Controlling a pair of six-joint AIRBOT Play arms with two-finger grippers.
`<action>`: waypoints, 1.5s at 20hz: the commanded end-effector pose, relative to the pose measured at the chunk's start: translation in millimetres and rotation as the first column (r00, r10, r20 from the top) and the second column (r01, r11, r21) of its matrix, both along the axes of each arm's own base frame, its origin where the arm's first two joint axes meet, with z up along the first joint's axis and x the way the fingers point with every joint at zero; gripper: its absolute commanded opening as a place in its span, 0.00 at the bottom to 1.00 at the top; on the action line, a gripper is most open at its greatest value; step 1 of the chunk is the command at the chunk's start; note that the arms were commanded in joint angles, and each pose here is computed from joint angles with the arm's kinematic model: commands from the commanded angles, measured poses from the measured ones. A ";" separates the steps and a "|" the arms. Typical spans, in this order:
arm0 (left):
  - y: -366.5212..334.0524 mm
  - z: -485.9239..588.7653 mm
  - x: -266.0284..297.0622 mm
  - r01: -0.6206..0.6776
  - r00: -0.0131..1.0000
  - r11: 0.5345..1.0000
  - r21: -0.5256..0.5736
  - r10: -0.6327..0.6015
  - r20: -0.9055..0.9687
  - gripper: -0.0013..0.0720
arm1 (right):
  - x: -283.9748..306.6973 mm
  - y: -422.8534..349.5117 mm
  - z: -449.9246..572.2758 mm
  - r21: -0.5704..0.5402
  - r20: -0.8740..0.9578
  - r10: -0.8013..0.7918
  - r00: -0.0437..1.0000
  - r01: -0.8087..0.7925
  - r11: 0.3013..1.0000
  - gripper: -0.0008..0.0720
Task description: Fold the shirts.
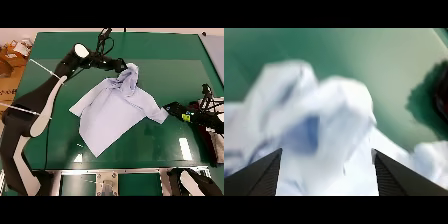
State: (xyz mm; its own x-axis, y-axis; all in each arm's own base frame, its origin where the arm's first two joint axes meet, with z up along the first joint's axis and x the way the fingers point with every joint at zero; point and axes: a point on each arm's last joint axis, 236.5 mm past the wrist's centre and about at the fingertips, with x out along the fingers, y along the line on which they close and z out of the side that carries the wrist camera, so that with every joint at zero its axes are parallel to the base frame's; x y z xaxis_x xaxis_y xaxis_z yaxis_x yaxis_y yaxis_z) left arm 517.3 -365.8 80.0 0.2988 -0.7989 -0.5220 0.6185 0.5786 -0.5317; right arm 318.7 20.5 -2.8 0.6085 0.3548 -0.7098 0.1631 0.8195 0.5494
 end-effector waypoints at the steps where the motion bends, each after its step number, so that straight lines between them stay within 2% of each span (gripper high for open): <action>1: 58.1 -7.7 -43.2 0.115 0.947 0.992 0.042 -0.097 -0.306 0.68 | 20.7 -24.3 24.3 -0.066 0.039 -0.047 0.998 0.049 0.997 0.81; 2: 83.9 -7.3 -49.4 0.116 0.925 0.992 0.051 -0.089 -0.370 0.17 | 33.5 -31.7 35.9 -0.075 0.055 -0.049 0.997 0.053 0.996 0.75; 3: 105.7 -4.2 -54.9 0.122 0.910 0.991 0.056 -0.089 -0.405 0.05 | 48.8 -36.3 41.8 -0.074 0.055 -0.042 0.998 0.046 0.996 0.73; 5: 137.8 0.4 -60.4 0.092 0.891 0.993 0.071 -0.050 -0.451 0.05 | 73.4 -33.2 28.7 -0.041 -0.017 0.010 1.000 -0.011 0.999 0.73; 7: 160.0 -5.4 -68.9 0.067 0.889 0.987 0.147 0.008 -0.459 0.05 | 93.8 -26.4 -5.1 0.002 -0.111 0.057 0.992 -0.057 0.998 0.73; 8: 172.0 -13.8 -79.1 0.062 0.883 0.976 0.210 0.044 -0.467 0.05 | 100.1 -23.0 -22.9 0.023 -0.156 0.078 0.985 -0.075 0.997 0.67; 9: 181.4 -21.7 -91.8 0.053 0.875 0.966 0.254 0.078 -0.479 0.05 | 105.8 -18.2 -40.6 0.045 -0.198 0.102 0.975 -0.095 0.994 0.65; 12: 194.0 -46.3 -137.8 0.006 0.854 0.956 0.294 0.148 -0.498 0.05 | 122.5 3.4 -76.8 0.103 -0.258 0.198 0.945 -0.177 0.979 0.65; 16: 215.7 -92.7 -201.8 -0.136 0.808 0.922 0.362 0.315 -0.497 0.05 | 145.4 29.8 -107.0 0.129 -0.291 0.283 0.914 -0.255 0.958 0.65; 17: 221.3 -100.6 -213.7 -0.166 0.792 0.910 0.381 0.353 -0.498 0.05 | 148.4 35.8 -109.2 0.136 -0.295 0.303 0.906 -0.274 0.952 0.60; 19: 235.9 -112.2 -223.2 -0.227 0.759 0.872 0.434 0.437 -0.482 0.05 | 148.0 48.8 -108.7 0.155 -0.303 0.352 0.885 -0.319 0.935 0.34; 20: 244.1 -117.5 -222.6 -0.256 0.736 0.847 0.466 0.483 -0.474 0.05 | 147.9 51.7 -106.9 0.154 -0.299 0.365 0.882 -0.333 0.930 0.06; 22: 263.5 -124.4 -204.8 -0.367 0.686 0.774 0.515 0.599 -0.412 0.05 | 152.1 49.8 -100.9 0.150 -0.288 0.365 0.885 -0.335 0.930 0.03; 23: 269.0 -123.7 -189.5 -0.431 0.676 0.747 0.506 0.639 -0.368 0.06 | 152.9 45.1 -96.6 0.149 -0.285 0.358 0.889 -0.327 0.933 0.03; 25: 271.2 -126.4 -166.1 -0.498 0.673 0.728 0.471 0.667 -0.319 0.61 | 154.3 33.1 -85.4 0.131 -0.276 0.335 0.901 -0.310 0.941 0.03; 28: 256.7 -168.0 -167.1 -0.458 0.626 0.751 0.475 0.652 -0.427 0.58 | 155.4 20.5 -61.9 0.116 -0.243 0.318 0.916 -0.298 0.947 0.03; 30: 243.4 -181.6 -153.0 -0.480 0.626 0.772 0.416 0.634 -0.454 0.58 | 155.2 13.6 -47.9 0.111 -0.228 0.302 0.926 -0.283 0.953 0.03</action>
